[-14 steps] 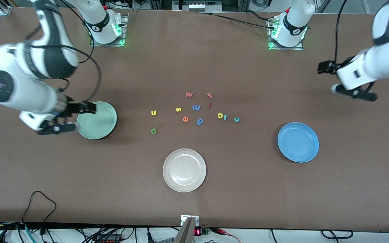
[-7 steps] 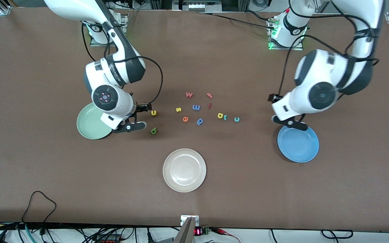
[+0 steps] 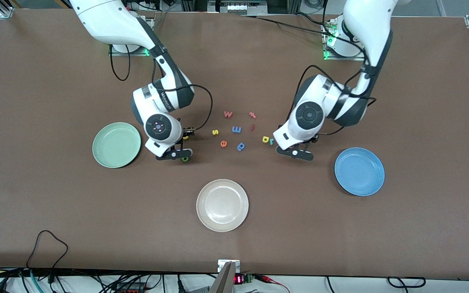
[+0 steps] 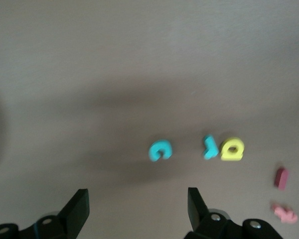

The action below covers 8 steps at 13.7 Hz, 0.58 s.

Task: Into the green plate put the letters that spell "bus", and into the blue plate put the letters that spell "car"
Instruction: 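Grasp the yellow n with the right gripper while the left gripper grasps cyan c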

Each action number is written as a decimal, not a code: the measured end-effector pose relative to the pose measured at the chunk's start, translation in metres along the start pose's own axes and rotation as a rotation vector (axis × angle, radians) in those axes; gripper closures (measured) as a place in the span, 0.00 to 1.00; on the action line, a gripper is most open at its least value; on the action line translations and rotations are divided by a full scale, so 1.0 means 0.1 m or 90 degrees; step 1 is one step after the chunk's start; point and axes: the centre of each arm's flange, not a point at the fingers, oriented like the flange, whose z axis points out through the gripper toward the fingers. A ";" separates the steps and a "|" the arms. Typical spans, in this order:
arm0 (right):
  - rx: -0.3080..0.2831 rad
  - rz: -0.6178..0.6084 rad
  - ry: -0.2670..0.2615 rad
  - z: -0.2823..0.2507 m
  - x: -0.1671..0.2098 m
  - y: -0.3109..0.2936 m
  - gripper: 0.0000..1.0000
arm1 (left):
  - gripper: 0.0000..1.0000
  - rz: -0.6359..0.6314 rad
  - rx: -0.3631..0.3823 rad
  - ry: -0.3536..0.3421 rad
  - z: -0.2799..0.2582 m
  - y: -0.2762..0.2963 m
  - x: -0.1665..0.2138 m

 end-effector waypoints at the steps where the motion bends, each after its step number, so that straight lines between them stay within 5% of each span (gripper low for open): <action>1: -0.004 0.007 0.001 0.08 -0.04 -0.11 0.26 | 0.17 0.005 -0.003 0.014 0.14 0.07 0.01; 2: -0.008 0.012 0.000 0.16 -0.07 -0.18 0.33 | 0.18 0.008 -0.006 0.027 0.26 0.10 0.01; 8: -0.010 0.031 0.006 0.36 0.01 -0.12 0.37 | 0.33 0.010 -0.008 0.039 0.56 0.05 -0.09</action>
